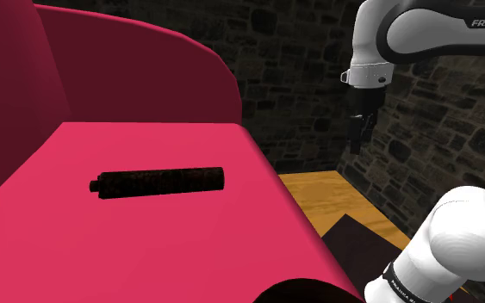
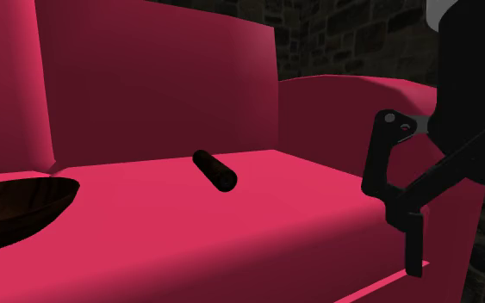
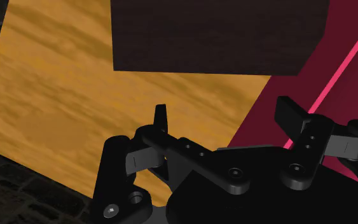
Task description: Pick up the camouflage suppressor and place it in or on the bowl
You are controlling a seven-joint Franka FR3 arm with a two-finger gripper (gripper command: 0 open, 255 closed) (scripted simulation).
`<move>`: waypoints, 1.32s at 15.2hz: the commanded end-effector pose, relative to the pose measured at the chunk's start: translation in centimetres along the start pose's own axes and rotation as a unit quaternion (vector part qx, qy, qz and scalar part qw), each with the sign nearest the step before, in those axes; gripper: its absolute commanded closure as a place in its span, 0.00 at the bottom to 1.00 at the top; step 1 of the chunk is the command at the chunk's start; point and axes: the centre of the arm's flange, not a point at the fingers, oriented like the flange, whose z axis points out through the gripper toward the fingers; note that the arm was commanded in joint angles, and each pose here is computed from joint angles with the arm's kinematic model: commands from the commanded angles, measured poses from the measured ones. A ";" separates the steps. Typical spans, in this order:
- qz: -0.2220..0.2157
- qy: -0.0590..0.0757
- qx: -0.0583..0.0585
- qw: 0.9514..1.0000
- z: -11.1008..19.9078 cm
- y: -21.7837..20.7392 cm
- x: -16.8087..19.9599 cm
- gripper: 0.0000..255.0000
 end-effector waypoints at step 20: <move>-0.215 0.069 -0.010 0.974 -2.9 -18.5 14.0 0.00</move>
